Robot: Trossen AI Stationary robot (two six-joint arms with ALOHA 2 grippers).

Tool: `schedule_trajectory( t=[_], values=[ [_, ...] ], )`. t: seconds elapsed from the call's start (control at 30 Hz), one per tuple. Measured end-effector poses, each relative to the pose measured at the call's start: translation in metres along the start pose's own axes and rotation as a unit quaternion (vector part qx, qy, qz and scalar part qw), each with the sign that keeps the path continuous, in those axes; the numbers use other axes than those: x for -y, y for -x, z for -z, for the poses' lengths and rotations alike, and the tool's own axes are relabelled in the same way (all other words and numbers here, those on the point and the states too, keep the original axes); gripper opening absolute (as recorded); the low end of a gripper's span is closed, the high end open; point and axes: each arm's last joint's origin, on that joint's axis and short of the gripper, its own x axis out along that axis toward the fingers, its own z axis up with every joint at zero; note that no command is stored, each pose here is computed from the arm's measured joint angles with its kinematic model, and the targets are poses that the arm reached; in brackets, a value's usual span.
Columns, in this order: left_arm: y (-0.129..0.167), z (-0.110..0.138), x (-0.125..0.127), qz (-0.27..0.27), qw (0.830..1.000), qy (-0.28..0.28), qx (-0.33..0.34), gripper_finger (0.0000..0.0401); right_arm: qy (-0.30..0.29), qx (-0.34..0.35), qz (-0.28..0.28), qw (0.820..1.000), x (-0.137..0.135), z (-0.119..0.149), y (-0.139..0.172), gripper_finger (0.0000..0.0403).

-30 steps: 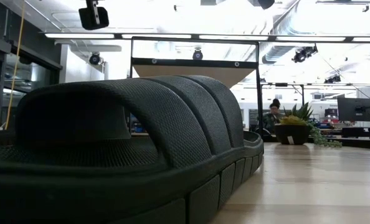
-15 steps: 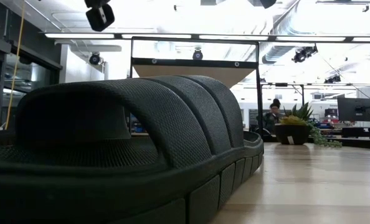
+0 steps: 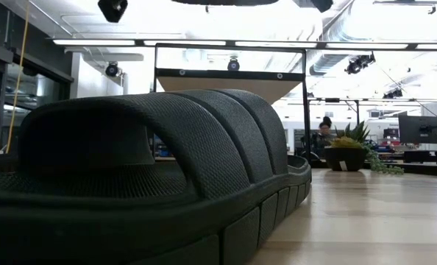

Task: Pick and place slides into the shelf
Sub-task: Put the bottom right slipper on the shelf

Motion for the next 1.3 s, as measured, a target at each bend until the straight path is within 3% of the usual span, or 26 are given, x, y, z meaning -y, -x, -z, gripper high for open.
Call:
schedule_trajectory(
  t=[0.17, 0.4, 0.73, 1.1, 1.3],
  values=[
    [0.021, -0.006, 0.005, -0.032, 0.998, -0.035, 0.049, 0.0288, -0.054, 0.036, -0.054, 0.996, 0.006, 0.014, 0.008, 0.0043],
    [0.037, -0.01, 0.01, -0.039, 0.994, -0.054, 0.083, 0.0276, -0.077, 0.006, -0.098, 0.992, -0.001, 0.03, 0.013, 0.0043],
    [0.035, -0.01, 0.009, -0.044, 0.994, -0.053, 0.08, 0.0278, -0.092, -0.021, -0.15, 0.984, -0.012, 0.041, 0.015, 0.0043],
    [0.035, -0.01, 0.009, -0.044, 0.994, -0.052, 0.08, 0.0278, -0.106, -0.003, -0.206, 0.973, -0.016, 0.042, 0.014, 0.0046],
    [0.035, -0.01, 0.009, -0.044, 0.994, -0.052, 0.08, 0.0278, -0.116, 0.028, -0.268, 0.956, -0.016, 0.042, 0.007, 0.0048]
  ],
)
